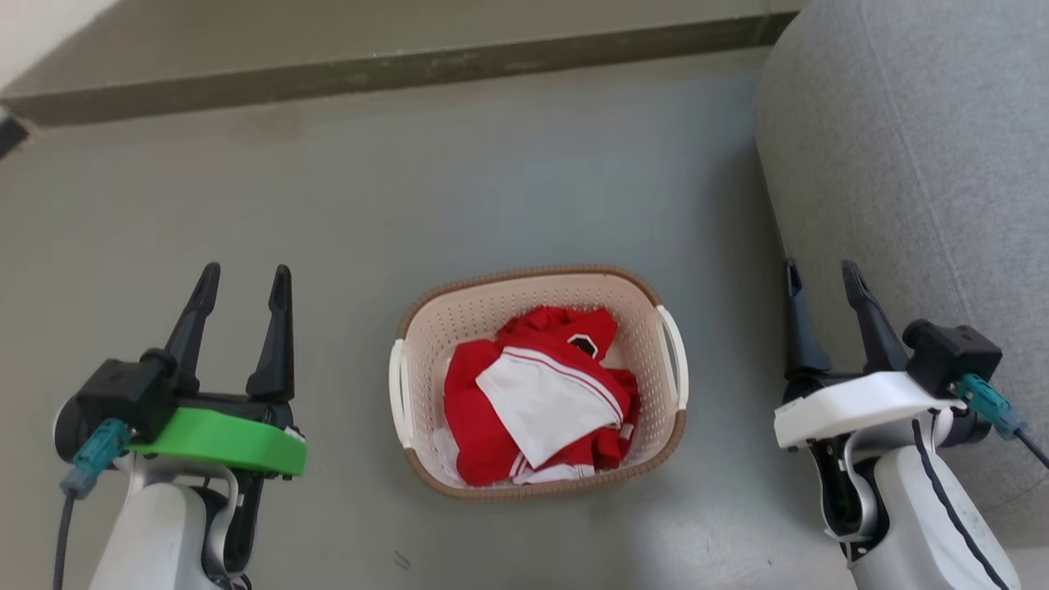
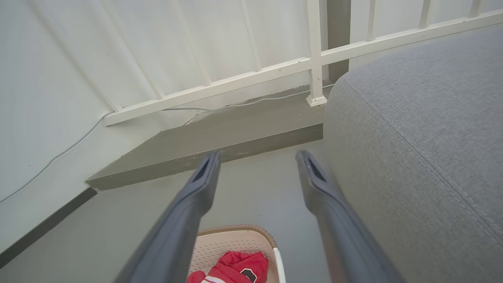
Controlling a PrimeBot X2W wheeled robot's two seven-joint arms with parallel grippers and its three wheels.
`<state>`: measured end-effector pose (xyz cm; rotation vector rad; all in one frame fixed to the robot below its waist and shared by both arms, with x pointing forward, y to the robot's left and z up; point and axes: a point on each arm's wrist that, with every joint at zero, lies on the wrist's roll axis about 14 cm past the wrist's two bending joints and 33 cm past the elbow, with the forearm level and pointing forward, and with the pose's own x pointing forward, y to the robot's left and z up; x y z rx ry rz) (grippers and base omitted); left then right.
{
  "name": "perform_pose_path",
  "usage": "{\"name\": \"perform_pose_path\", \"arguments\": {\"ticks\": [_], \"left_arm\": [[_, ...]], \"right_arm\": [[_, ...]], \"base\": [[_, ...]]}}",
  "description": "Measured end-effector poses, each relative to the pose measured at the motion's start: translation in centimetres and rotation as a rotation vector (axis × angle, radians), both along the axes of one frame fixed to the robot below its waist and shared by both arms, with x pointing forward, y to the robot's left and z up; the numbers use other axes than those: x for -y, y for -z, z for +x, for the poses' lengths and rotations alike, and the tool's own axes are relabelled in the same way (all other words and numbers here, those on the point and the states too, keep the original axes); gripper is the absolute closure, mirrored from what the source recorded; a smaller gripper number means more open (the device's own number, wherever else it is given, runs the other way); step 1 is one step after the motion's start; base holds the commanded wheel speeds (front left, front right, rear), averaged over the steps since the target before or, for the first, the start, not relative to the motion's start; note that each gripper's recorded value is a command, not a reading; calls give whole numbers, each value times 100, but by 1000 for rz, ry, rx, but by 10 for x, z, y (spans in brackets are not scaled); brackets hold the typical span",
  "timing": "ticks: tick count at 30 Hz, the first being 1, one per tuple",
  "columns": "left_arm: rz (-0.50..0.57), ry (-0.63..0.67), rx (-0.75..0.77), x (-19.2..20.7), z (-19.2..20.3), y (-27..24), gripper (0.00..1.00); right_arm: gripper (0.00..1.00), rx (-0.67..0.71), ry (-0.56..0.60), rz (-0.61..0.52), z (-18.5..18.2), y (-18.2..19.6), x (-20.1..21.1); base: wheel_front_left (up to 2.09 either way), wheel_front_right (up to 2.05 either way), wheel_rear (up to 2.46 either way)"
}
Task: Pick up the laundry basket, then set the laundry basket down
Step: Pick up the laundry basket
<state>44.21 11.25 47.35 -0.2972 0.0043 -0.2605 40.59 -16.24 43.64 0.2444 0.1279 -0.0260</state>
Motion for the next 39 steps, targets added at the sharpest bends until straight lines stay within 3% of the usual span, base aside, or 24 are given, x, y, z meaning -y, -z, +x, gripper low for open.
{"name": "perform_pose_path", "arguments": {"ticks": [7, 18, 39], "left_arm": [[-19, 48, -130, 12, 9, 48, 0], [-52, 136, -343, 36, 16, 124, 0], [-84, 267, -717, 67, 11, 237, 0]], "right_arm": [[0, -64, -10, -1, 16, 27, -4], [0, -273, 22, 56, 17, 101, 1], [0, -549, -56, 104, 30, 211, -28]], "base": [[0, 0, 0], [0, 0, 0], [0, 0, 0]]}}
